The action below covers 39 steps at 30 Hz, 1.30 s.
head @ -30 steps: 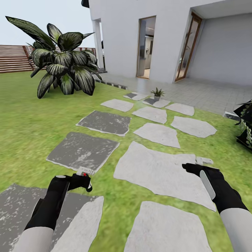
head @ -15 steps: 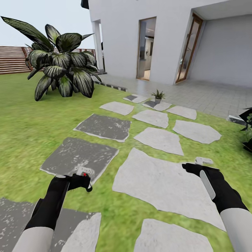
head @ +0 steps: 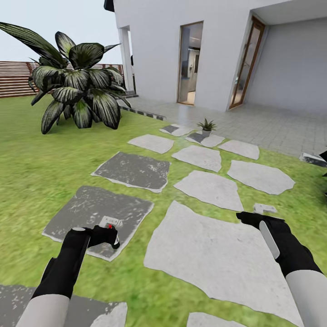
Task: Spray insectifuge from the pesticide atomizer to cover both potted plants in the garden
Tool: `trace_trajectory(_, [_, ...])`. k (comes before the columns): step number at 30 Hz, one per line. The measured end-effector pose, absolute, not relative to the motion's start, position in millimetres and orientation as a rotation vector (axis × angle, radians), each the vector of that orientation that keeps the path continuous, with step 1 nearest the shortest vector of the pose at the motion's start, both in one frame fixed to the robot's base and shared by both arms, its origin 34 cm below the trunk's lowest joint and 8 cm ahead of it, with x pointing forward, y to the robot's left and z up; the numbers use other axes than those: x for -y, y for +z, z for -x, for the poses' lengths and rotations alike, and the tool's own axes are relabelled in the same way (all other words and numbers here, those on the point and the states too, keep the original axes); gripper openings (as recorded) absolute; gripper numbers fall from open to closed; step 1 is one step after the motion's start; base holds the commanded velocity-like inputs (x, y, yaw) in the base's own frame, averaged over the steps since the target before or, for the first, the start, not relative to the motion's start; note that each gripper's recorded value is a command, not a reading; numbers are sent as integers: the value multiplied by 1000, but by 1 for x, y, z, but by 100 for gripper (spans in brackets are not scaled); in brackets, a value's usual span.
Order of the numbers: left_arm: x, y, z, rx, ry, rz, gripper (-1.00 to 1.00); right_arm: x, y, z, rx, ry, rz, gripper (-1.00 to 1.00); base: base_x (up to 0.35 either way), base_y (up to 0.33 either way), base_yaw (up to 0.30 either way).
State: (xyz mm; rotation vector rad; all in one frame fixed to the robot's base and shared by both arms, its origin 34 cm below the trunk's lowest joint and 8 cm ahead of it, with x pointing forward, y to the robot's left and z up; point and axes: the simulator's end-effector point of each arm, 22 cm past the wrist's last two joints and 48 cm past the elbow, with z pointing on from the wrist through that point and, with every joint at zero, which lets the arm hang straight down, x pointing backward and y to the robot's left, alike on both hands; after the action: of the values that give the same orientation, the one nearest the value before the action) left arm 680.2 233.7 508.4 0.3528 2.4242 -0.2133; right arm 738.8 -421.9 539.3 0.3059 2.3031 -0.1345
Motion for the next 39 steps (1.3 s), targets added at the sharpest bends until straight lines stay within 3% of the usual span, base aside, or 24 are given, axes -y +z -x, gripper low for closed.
trace_trajectory(39, [-234,508,-680,-2425,-213,-353,-100,422,540,-739,-2302,-135,-306,100,347,0,0])
